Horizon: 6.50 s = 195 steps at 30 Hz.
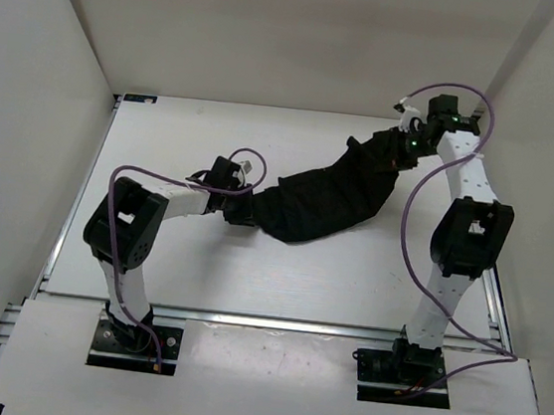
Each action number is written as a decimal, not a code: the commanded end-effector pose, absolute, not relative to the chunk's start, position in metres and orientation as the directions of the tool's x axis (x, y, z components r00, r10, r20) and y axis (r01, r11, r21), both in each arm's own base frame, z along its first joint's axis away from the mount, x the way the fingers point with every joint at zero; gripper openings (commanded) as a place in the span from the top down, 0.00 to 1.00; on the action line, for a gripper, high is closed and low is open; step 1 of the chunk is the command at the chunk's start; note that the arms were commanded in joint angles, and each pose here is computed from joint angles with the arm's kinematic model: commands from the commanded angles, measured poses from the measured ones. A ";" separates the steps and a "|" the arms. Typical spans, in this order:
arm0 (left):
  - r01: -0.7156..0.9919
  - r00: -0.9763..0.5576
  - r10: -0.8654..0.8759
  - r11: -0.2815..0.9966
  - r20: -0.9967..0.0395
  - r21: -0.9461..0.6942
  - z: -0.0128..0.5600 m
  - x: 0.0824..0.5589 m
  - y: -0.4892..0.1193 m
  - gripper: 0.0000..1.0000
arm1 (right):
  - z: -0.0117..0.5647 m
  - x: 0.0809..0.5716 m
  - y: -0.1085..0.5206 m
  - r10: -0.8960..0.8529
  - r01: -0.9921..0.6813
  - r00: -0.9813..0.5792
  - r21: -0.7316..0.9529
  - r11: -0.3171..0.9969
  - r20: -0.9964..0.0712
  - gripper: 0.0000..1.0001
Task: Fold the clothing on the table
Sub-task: Fold the skirt
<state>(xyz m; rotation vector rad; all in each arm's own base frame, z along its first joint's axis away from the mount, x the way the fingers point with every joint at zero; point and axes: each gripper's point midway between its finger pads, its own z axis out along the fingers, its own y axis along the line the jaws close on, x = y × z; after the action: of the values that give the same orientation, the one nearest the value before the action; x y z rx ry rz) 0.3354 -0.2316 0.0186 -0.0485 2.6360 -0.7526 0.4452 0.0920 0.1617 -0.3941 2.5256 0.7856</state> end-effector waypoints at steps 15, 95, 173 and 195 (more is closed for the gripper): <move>0.129 -0.949 -0.052 0.835 -0.310 -0.536 -0.009 0.327 -0.253 0.67 | 0.221 0.414 0.197 -0.439 -0.651 -0.654 0.163 0.741 -0.616 1.00; 0.080 -0.951 -0.253 0.348 -0.176 -0.934 0.120 0.324 -0.346 1.00 | 0.142 0.380 0.184 -0.294 -0.481 -0.868 0.822 0.304 -0.400 1.00; 0.094 -0.888 0.073 0.995 -0.455 -0.024 0.052 0.477 -0.139 1.00 | 0.175 0.383 0.093 -0.173 -0.450 -0.881 0.670 0.590 -0.440 1.00; 0.400 -0.678 0.166 0.900 -0.716 -0.170 0.149 0.373 -0.253 0.01 | 0.166 0.390 0.114 -0.204 -0.455 -0.880 0.636 0.623 -0.430 0.89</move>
<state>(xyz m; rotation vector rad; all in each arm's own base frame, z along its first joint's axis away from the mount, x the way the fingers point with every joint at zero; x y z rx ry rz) 0.3666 -0.2660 0.1176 0.5754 2.3421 -0.3629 0.3767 0.1117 0.1616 -0.5258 2.5419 1.1830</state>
